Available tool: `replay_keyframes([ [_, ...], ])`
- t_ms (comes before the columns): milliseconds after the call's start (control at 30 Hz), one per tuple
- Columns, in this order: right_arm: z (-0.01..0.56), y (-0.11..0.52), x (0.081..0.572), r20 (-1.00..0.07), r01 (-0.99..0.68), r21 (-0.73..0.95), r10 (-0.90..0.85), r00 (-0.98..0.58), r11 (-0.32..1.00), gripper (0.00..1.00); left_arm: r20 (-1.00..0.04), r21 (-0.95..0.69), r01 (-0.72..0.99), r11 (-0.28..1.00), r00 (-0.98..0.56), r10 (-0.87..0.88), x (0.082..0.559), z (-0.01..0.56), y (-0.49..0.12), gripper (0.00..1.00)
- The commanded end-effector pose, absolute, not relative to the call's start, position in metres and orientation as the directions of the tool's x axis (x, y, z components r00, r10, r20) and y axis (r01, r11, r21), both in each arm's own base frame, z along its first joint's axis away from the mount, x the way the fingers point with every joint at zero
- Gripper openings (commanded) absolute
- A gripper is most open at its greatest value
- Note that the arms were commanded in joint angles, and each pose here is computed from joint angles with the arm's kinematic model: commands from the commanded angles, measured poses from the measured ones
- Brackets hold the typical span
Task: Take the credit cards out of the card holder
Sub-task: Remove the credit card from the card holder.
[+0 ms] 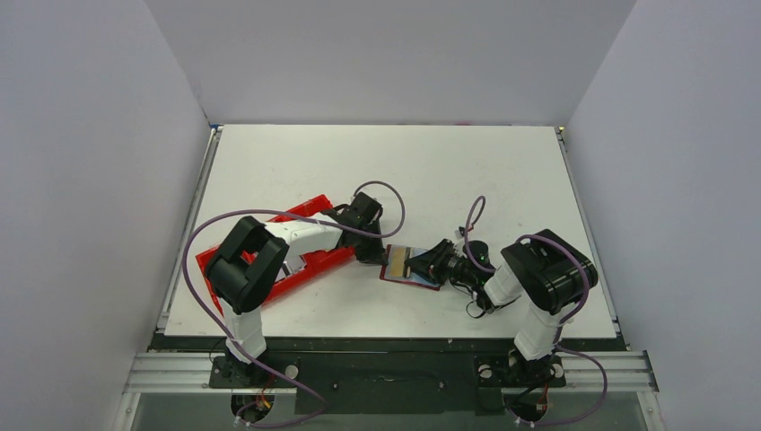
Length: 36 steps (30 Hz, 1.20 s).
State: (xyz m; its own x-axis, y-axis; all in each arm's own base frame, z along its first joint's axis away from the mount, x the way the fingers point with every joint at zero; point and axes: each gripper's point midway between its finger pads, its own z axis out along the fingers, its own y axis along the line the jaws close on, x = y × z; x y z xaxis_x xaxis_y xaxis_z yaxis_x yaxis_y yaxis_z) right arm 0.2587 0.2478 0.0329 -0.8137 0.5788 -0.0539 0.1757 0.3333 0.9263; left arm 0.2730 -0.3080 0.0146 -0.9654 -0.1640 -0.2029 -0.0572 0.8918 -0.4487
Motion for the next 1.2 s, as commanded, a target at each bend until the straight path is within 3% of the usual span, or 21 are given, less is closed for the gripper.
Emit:
replay_keyframes([
  [0, 0.041, 0.242, 0.265, -0.106, 0.124, 0.936, 0.601, -0.792, 0.33, 0.17, -0.135, -0.177, -0.106, 0.978, -0.982, -0.131, 0.241, -0.045, -0.249, 0.0],
  [767, 0.039, 0.238, 0.264, -0.11, 0.127, 0.934, 0.607, -0.787, 0.334, 0.0, -0.137, -0.174, -0.108, 0.979, -0.982, -0.133, 0.242, -0.045, -0.249, 0.0],
  [1167, 0.027, 0.223, 0.26, -0.214, 0.126, 0.859, 0.572, -0.792, 0.496, 0.0, -0.132, -0.175, -0.114, 0.978, -0.982, -0.138, 0.24, -0.047, -0.248, 0.0],
])
